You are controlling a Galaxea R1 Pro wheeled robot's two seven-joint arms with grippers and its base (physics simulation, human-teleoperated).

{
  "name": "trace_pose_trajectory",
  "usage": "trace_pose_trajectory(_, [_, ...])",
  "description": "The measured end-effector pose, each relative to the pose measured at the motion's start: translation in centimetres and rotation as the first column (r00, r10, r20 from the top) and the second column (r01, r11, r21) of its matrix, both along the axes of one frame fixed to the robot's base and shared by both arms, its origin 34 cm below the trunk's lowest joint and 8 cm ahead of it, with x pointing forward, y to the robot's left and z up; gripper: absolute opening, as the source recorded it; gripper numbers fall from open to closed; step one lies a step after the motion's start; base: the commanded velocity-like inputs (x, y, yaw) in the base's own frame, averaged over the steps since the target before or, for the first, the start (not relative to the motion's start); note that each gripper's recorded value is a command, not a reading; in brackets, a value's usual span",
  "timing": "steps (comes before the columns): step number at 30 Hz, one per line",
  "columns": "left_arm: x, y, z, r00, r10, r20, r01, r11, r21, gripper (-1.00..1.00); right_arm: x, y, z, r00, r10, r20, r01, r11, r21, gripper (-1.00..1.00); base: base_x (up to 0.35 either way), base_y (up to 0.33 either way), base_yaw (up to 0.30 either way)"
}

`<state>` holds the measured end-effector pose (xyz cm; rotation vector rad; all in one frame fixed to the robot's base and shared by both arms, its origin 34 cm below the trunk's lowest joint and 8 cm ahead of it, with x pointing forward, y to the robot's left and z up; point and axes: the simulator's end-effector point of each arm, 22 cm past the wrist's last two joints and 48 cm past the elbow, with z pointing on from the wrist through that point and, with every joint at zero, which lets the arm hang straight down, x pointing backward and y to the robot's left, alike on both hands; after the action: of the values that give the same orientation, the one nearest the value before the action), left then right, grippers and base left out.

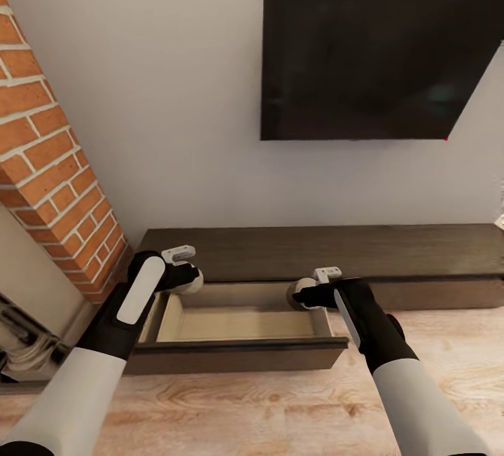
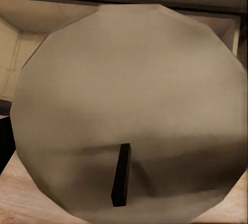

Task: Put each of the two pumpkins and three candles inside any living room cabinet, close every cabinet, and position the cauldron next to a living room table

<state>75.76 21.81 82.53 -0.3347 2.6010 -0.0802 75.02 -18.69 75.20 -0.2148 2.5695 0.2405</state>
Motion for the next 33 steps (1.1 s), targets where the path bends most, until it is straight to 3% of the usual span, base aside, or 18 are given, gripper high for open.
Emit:
trace_pose_trajectory(26, [0.0,-0.6,0.1,1.0,-0.006,0.001,0.006,1.0,-0.006,-1.0,0.1,0.2,0.3,1.0,0.005,0.006,-0.005,1.0,-0.002,-1.0,0.138,0.089,-0.009])
trace_pose_trajectory(33, [-0.5,-0.6,-0.9,1.0,-0.006,-0.024,0.006,1.0,-0.002,-1.0,-1.7,3.0,-1.6,0.995,0.085,-0.05,-0.087,0.996,-0.024,-1.0,0.155,-0.076,0.0])
